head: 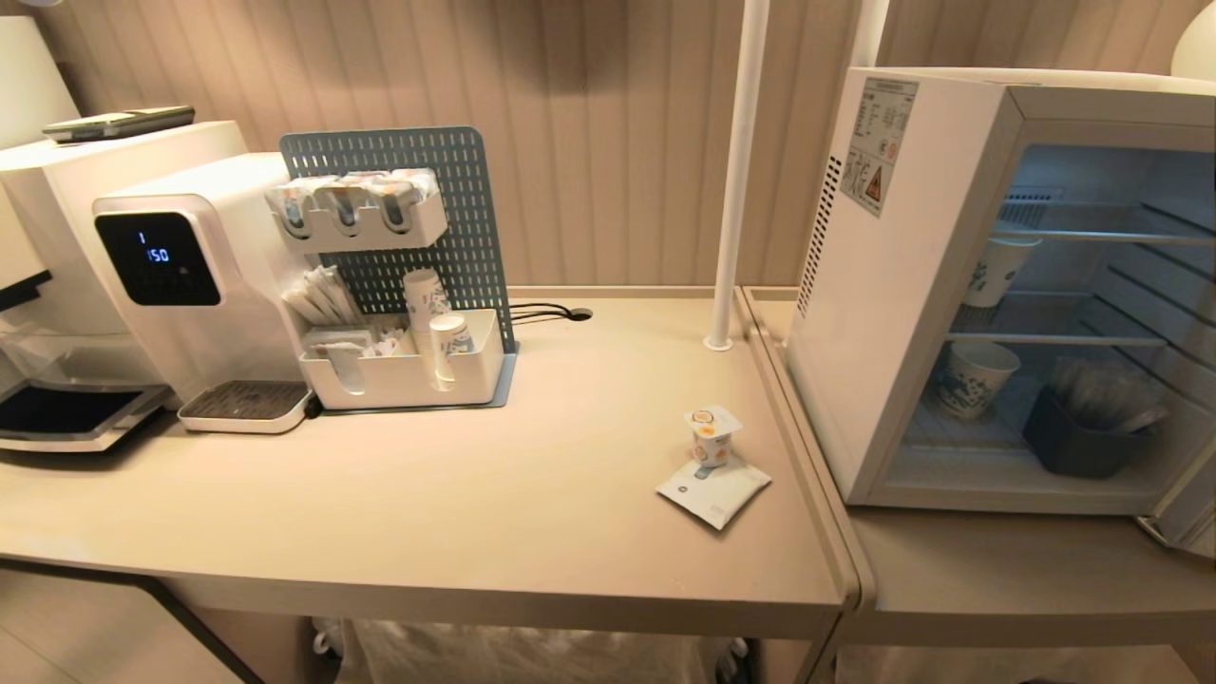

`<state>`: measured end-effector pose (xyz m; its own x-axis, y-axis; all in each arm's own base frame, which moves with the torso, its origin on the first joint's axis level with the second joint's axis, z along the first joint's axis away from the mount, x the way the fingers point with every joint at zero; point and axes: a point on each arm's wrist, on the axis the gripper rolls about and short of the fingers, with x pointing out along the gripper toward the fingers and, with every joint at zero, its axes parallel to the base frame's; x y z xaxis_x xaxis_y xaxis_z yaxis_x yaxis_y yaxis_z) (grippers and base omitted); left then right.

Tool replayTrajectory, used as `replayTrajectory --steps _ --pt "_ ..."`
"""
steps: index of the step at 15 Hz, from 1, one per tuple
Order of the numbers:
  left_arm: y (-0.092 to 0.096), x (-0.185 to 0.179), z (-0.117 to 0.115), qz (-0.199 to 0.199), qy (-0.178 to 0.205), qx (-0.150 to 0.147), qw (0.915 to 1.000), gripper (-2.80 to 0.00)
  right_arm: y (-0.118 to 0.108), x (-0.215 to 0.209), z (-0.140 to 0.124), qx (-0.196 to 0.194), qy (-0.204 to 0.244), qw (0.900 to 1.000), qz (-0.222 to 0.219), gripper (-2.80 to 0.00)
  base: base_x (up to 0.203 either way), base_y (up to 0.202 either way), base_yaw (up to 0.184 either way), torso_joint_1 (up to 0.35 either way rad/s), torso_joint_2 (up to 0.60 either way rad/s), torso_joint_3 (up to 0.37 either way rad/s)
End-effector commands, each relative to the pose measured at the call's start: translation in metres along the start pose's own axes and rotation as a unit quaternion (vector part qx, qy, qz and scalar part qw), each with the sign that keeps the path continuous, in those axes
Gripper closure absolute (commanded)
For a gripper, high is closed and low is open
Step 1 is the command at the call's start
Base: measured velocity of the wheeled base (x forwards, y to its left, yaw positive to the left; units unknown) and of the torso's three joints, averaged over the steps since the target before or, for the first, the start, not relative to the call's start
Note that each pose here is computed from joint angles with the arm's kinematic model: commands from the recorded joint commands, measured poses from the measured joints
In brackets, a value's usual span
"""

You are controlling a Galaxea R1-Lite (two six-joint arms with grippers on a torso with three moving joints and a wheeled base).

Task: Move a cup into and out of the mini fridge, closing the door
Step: Close the freezer door

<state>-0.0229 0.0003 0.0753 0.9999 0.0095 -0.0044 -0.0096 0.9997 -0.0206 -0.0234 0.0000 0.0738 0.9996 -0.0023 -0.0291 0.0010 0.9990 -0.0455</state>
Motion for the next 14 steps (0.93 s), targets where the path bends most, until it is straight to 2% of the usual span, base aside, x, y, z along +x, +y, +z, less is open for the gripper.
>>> replayTrajectory --steps 1,14 --pt "0.0 0.0001 0.0 0.001 0.001 0.0 1.0 0.0 0.0 0.0 0.0002 0.0 0.001 1.0 0.0 0.0 0.0 -0.2 -0.003 -0.001 0.0 0.007" --pt "0.0 0.0001 0.0001 0.001 0.0 0.0 1.0 0.0 0.0 -0.0012 -0.0003 0.0 0.013 1.0 0.001 0.0 0.0 -0.195 0.001 0.004 0.0 0.002"
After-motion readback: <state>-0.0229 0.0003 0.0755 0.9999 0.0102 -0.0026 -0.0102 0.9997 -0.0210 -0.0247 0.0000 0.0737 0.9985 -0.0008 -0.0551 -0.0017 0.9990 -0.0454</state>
